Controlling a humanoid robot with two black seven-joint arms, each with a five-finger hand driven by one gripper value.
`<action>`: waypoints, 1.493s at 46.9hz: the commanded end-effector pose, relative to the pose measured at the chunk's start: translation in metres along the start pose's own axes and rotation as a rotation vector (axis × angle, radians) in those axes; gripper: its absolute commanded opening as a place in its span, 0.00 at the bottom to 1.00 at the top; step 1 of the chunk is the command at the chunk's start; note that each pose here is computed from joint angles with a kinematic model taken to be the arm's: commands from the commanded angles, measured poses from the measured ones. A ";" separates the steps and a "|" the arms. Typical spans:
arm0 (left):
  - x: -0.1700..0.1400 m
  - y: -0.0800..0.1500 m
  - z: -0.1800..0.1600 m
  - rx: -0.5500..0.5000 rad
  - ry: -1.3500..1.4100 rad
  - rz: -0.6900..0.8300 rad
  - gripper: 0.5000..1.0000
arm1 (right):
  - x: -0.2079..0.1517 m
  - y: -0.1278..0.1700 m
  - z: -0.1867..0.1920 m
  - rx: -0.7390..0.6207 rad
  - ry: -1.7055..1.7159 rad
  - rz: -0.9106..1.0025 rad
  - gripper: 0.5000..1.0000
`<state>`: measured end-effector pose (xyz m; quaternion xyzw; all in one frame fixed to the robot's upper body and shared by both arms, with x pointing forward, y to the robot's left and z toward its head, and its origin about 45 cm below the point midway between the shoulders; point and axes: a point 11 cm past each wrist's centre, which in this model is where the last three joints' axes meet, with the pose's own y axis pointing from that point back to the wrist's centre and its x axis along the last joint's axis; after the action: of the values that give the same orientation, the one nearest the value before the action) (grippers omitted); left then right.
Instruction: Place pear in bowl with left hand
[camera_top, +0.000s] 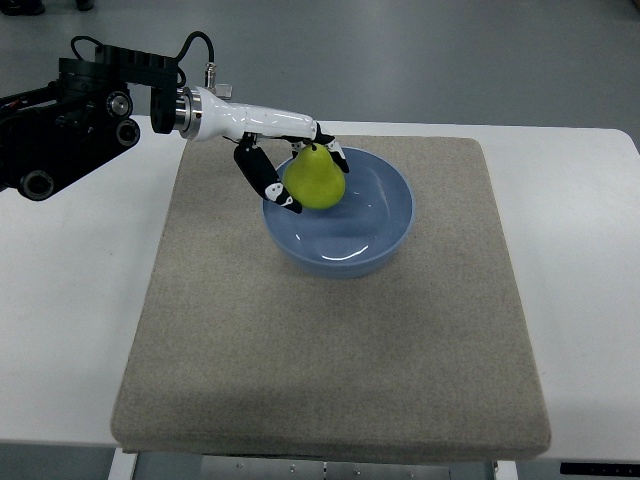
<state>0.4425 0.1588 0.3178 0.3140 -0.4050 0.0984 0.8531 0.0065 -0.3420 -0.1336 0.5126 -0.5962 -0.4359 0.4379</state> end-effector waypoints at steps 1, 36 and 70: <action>-0.003 -0.006 0.004 -0.011 -0.002 -0.010 0.00 | 0.000 0.000 0.000 0.001 0.000 0.000 0.85; -0.002 -0.020 0.010 -0.049 0.008 0.095 0.99 | 0.000 0.000 0.000 0.000 0.000 0.000 0.85; 0.056 0.063 -0.079 -0.099 0.760 0.546 0.99 | 0.000 0.000 0.000 0.001 0.000 0.000 0.85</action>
<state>0.4974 0.2382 0.3545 0.1179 -0.1787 0.3792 0.9002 0.0067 -0.3419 -0.1336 0.5128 -0.5964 -0.4356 0.4377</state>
